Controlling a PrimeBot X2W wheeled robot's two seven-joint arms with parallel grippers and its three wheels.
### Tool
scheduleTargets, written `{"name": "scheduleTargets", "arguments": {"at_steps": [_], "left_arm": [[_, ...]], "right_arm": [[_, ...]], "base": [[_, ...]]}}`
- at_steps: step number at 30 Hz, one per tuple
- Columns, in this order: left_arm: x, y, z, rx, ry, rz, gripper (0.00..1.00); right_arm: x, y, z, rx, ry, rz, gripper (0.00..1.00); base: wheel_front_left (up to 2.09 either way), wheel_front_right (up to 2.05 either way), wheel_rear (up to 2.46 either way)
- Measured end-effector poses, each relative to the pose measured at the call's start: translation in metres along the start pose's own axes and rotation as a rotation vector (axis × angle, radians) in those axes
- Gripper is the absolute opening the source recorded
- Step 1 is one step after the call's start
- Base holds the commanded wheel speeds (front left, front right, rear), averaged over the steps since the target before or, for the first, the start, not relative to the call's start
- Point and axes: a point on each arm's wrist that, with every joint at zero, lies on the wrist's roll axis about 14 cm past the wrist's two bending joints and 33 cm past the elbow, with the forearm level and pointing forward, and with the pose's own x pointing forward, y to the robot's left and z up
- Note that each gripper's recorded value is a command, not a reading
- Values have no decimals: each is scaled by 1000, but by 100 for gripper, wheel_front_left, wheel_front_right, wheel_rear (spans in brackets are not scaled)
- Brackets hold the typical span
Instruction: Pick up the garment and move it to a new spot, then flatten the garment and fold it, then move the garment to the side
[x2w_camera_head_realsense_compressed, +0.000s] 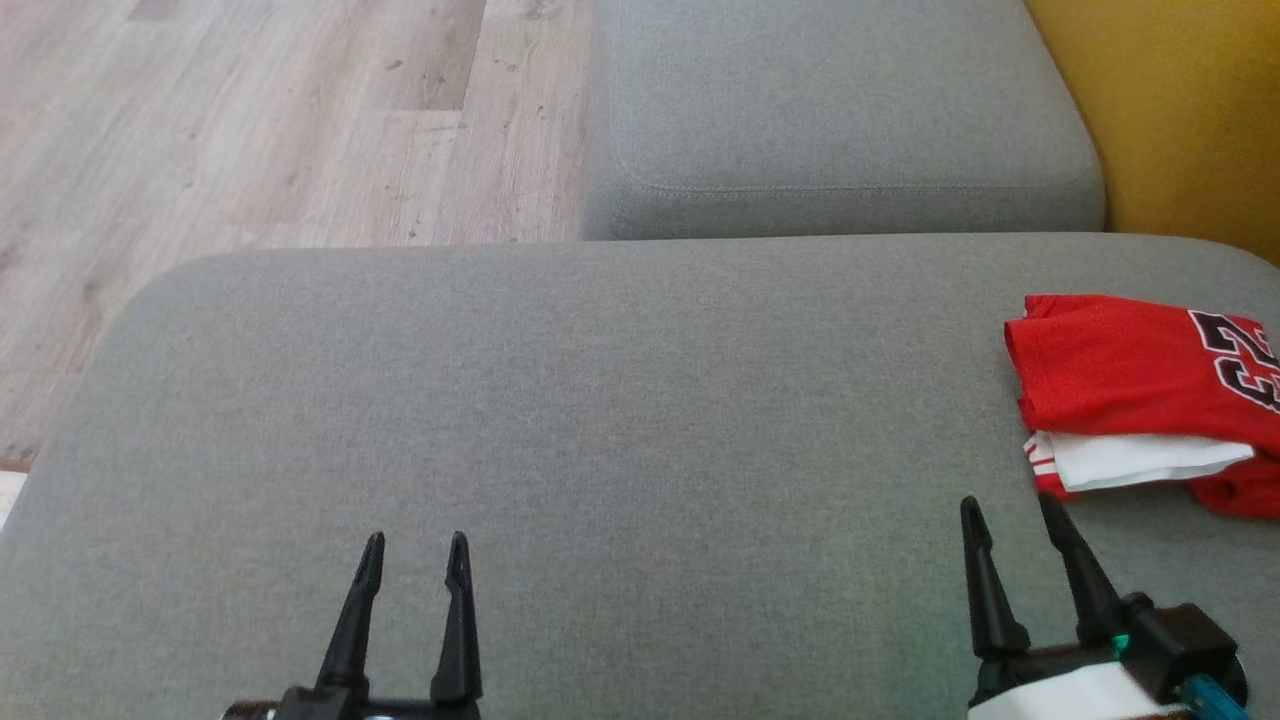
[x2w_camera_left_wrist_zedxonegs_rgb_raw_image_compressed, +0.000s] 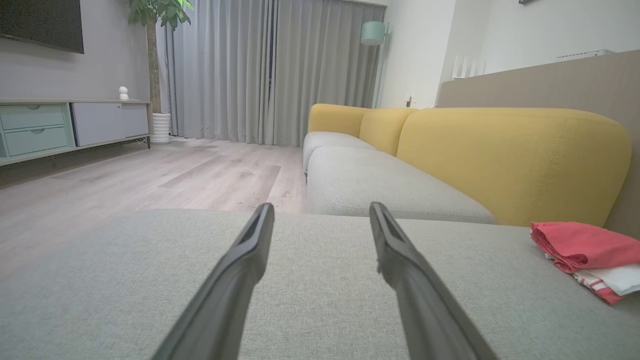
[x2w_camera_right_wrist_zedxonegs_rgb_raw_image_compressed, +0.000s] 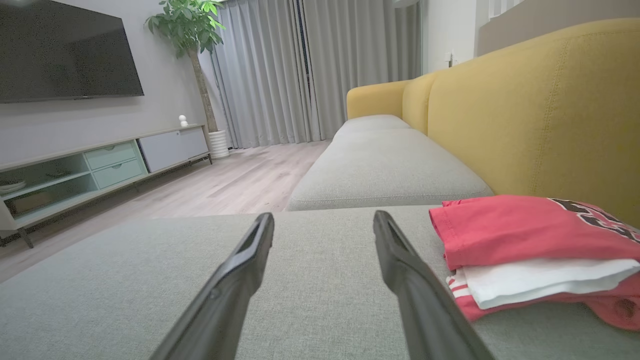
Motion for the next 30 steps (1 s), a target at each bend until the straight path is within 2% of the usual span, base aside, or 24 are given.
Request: {"name": "scheduleTargets", "arguments": {"at_steps": [1, 9, 30], "left_arm": [[0, 0, 0, 1, 0, -1, 0], [-21, 5, -44, -17, 151, 23, 0], [-11, 17, -54, -253, 210, 80, 0]], "right_arm": [[0, 0, 0, 0, -1, 0, 0], [-20, -7, -41, 31, 133, -35, 0], [-14, -22, -42, 275, 135, -126, 0]], "base": [[0, 0, 0], [0, 0, 0], [0, 0, 0]]}}
